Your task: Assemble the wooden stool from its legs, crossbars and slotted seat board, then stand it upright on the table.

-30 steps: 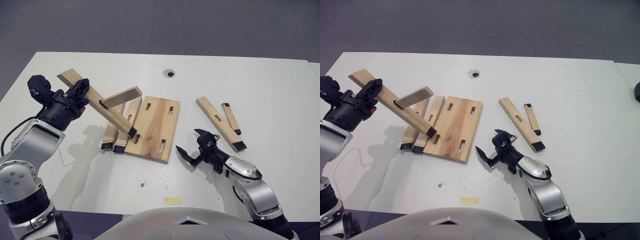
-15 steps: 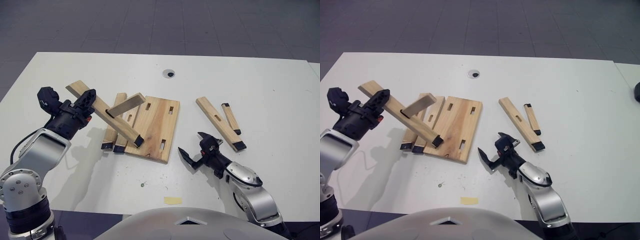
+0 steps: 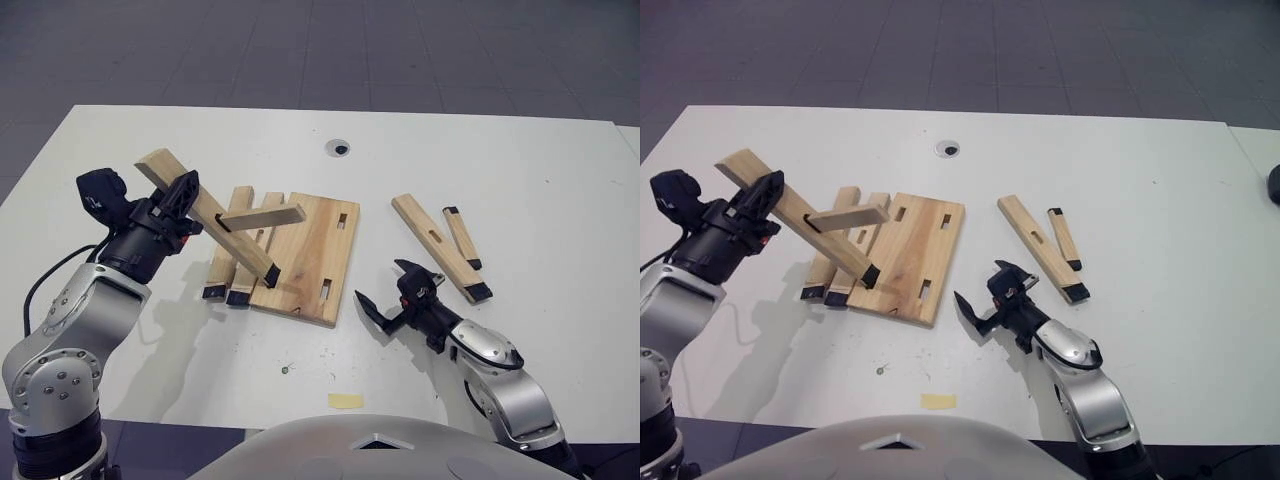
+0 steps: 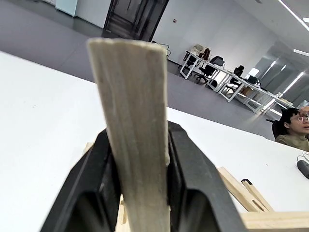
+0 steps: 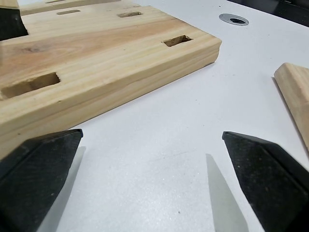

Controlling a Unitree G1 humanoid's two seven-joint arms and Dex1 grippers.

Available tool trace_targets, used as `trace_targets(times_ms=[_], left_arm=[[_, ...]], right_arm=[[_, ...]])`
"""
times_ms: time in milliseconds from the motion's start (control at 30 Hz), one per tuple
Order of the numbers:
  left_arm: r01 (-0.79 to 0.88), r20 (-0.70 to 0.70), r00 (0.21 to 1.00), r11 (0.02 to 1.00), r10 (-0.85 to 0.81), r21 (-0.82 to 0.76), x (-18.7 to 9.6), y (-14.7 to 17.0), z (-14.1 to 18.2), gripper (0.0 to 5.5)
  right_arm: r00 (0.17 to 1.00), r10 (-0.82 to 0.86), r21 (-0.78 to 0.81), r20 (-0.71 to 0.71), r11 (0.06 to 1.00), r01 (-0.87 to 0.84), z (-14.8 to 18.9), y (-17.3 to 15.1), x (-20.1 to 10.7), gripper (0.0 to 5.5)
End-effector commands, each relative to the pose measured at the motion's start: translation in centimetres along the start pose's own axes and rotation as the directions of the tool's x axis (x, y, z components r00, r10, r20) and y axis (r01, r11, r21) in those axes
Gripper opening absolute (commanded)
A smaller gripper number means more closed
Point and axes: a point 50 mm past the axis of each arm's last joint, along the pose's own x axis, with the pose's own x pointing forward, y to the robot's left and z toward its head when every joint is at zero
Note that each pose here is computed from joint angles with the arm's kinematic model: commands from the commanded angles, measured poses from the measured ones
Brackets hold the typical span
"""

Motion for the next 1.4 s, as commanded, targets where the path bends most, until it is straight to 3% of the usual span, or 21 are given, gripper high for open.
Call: trace_targets(times_ms=[33,333,633,767,1000,1167,1333,1400], left_arm=[[-0.074,-0.218,0.97,0.984,0.109,0.162,-1.8,1.5,-4.8,1.04],[-0.091,-0.294,0.94,0.958,0.172,0.271,-4.4,2.6,-8.4,1.04],[0.171,-0.483,0.875,0.903,0.045,0.394,-6.6,3.6,-11.4,1.06],[0.127,-0.354,0.935,0.929,0.005,0.347,-2.8,4.1,-9.5,1.06],[0.156,-0.159,0.981,0.94,-0.112,0.303,4.1,1.2,-5.9,1.06],[0.204,-0.147,0.975,0.939,-0.169,0.277,5.7,-1.1,-6.2,1.06],[0.29,-0.082,0.957,0.925,-0.279,0.244,6.4,-3.6,-3.7,1.06],[0.348,-0.071,0.938,0.911,-0.341,0.22,6.4,-4.4,-2.4,1.49]], right_arm=[[1.0,-0.024,-0.018,0.007,1.0,0.024,0.4,-0.6,0.1,5.4],[0.999,-0.037,-0.023,0.018,0.999,0.038,0.7,-0.1,0.3,5.4],[0.997,-0.069,-0.04,0.046,0.997,0.071,1.3,0.0,0.9,5.4],[0.996,-0.075,-0.047,0.058,0.996,0.078,1.5,-0.1,1.2,5.4],[0.993,-0.073,-0.065,0.088,0.995,0.079,2.3,-0.7,2.4,5.4],[0.993,-0.063,-0.077,0.103,0.994,0.071,2.6,-0.7,3.0,5.4],[0.992,-0.063,-0.069,0.108,0.995,0.071,2.5,-0.3,3.3,5.4],[0.992,-0.063,-0.066,0.109,0.995,0.071,2.4,-0.1,3.5,5.4]])
